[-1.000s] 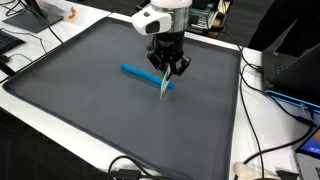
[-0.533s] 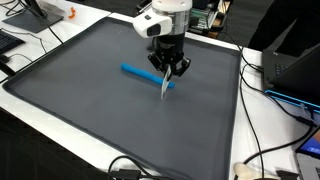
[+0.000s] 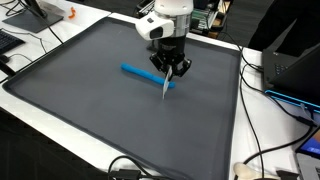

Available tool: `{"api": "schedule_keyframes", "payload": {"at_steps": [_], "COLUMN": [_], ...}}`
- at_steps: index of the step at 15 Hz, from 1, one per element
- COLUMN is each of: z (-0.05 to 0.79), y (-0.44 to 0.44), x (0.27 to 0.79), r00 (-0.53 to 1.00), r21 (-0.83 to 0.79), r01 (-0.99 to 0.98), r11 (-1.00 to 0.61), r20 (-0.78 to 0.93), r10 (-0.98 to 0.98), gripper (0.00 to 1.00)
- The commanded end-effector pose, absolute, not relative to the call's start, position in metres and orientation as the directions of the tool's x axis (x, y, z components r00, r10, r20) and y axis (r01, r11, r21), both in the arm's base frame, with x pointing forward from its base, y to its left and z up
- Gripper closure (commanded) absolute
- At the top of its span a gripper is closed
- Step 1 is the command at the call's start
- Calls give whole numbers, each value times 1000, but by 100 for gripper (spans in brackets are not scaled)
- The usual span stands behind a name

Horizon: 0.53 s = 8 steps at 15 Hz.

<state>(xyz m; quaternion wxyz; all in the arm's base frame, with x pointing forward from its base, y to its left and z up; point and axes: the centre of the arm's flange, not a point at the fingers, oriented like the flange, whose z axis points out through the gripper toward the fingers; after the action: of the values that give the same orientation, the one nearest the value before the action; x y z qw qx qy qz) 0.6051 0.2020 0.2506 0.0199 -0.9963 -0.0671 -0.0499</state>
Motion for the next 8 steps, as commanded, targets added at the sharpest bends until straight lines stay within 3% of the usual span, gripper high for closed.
{"api": "schedule_keyframes", "payload": {"at_steps": [1,8], "z": [225,224], "y": [201,193], "x": [589,577], "r00": [986,989], "r21": [-15,-13], "r01": [145,142], "r11": [-989,-990], "r20": [84,30], "r10": [144,142], "gripper": [98,98]}}
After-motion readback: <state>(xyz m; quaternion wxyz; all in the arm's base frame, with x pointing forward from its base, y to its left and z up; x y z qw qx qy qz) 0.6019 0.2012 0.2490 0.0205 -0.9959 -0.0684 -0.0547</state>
